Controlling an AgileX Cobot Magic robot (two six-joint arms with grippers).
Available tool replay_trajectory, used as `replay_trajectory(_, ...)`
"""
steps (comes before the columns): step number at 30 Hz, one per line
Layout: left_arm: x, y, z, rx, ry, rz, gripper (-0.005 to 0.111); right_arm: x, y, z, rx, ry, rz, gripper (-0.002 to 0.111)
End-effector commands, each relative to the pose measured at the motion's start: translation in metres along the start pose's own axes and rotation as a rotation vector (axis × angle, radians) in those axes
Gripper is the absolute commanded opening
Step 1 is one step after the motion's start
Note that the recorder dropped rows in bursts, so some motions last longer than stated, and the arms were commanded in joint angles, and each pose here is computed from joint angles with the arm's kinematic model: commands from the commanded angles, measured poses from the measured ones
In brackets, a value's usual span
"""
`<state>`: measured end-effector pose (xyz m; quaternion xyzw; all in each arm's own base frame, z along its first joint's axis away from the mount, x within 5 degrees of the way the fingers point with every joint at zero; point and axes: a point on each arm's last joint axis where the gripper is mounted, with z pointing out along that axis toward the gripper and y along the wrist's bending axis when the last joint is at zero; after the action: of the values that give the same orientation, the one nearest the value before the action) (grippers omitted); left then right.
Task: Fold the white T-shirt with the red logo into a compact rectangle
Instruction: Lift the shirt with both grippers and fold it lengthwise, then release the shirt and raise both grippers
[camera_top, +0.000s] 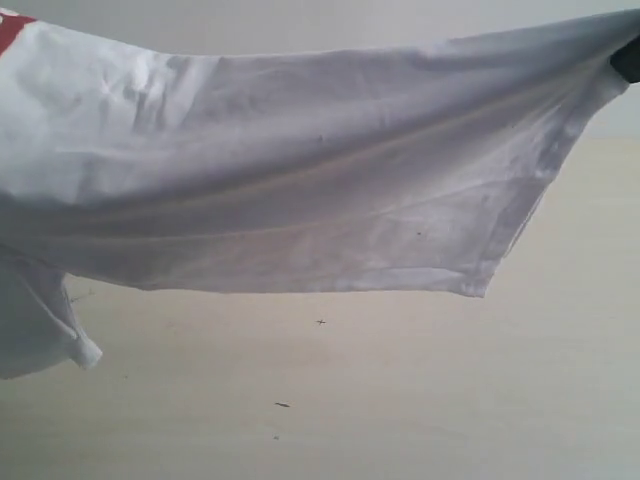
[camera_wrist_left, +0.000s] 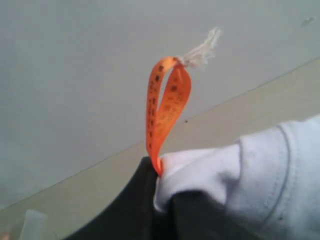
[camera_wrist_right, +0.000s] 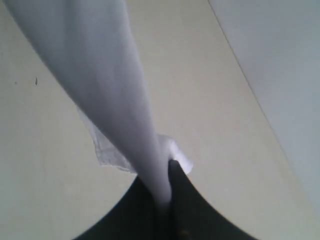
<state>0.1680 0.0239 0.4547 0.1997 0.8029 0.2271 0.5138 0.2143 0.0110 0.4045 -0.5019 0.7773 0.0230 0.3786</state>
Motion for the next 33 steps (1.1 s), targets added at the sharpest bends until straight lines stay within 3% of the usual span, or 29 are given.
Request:
replay_trajectory(1,0.010,-0.007,0.023,0.091,0.145,0.009,0.000,0.010,-0.009,0.017,-0.036,0.051,0.198,0.000)
replay_trajectory(6,0.026,-0.027,0.071,0.302,0.336,0.072,0.000,0.046,-0.011,0.062,-0.142,0.230,0.452,0.000)
replay_trajectory(10,0.043,-0.051,0.118,0.538,0.474,0.141,0.000,0.077,-0.012,0.103,-0.264,0.360,0.477,0.000)
replay_trajectory(13,0.056,-0.065,0.157,0.616,0.517,0.179,0.000,0.090,-0.015,0.127,-0.348,0.380,0.464,0.000)
replay_trajectory(17,0.068,-0.077,0.204,0.578,0.488,0.175,0.000,0.102,-0.028,0.160,-0.305,0.319,0.409,0.000)
replay_trajectory(21,0.081,-0.088,0.247,0.526,0.416,0.233,0.000,0.110,-0.054,0.185,-0.087,0.230,0.175,0.000)
replay_trajectory(22,0.083,-0.090,0.262,0.473,0.368,0.238,0.000,0.110,-0.067,0.190,0.037,0.188,0.136,0.000)
replay_trajectory(24,0.085,-0.091,0.279,0.406,0.309,0.236,0.000,0.109,-0.081,0.195,0.179,0.125,0.175,0.000)
replay_trajectory(27,0.089,-0.095,0.297,0.337,0.253,0.225,0.000,0.113,-0.089,0.205,0.258,0.085,0.242,0.000)
replay_trajectory(28,0.094,-0.098,0.304,0.324,0.249,0.201,0.005,0.118,-0.091,0.211,0.283,0.090,0.262,0.001)
replay_trajectory(31,0.101,-0.103,0.318,0.295,0.227,0.197,0.039,0.129,-0.098,0.218,0.365,0.139,0.275,0.011)
replay_trajectory(33,0.101,-0.104,0.322,0.267,0.204,0.186,0.054,0.134,-0.105,0.216,0.458,0.175,0.281,0.015)
